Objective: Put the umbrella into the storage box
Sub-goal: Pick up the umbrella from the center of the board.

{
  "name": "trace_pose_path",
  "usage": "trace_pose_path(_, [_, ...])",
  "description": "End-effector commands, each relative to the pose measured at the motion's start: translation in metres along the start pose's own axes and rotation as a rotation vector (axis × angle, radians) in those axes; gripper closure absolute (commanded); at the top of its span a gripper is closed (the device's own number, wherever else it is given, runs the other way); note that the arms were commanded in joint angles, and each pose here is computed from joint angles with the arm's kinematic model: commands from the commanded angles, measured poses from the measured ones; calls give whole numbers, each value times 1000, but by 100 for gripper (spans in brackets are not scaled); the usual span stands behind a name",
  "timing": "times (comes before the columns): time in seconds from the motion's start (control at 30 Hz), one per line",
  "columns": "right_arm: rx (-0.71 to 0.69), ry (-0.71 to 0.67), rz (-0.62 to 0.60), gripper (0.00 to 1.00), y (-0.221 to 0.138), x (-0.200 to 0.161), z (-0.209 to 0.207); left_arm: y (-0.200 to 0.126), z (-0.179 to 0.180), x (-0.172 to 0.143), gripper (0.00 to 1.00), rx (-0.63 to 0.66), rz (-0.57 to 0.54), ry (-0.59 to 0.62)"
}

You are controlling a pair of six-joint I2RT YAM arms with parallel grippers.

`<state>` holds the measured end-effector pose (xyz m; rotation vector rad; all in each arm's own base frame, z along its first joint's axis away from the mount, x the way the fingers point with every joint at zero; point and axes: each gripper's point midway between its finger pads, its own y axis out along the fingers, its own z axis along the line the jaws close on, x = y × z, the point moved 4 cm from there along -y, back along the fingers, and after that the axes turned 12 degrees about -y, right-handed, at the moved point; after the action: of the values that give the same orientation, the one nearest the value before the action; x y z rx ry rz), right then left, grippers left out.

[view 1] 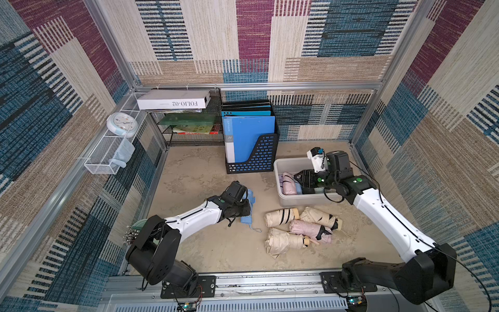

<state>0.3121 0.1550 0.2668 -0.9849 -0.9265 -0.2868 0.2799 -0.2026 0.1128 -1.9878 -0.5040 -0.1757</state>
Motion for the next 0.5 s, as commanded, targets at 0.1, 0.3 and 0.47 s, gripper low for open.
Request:
trace_pose_path(0.1, [134,-144,-63,38,-18,16,25,-41,-43,15,100,-212,-78,337])
trace_pose_path(0.3, [225,-274,-93,34,-35,24,52,-80,-63,16,100,-288,-117,672])
trace_pose_path(0.47, [280,-327,-79,31,-45,31,70,-106,-76,12,100,-352,-149,937])
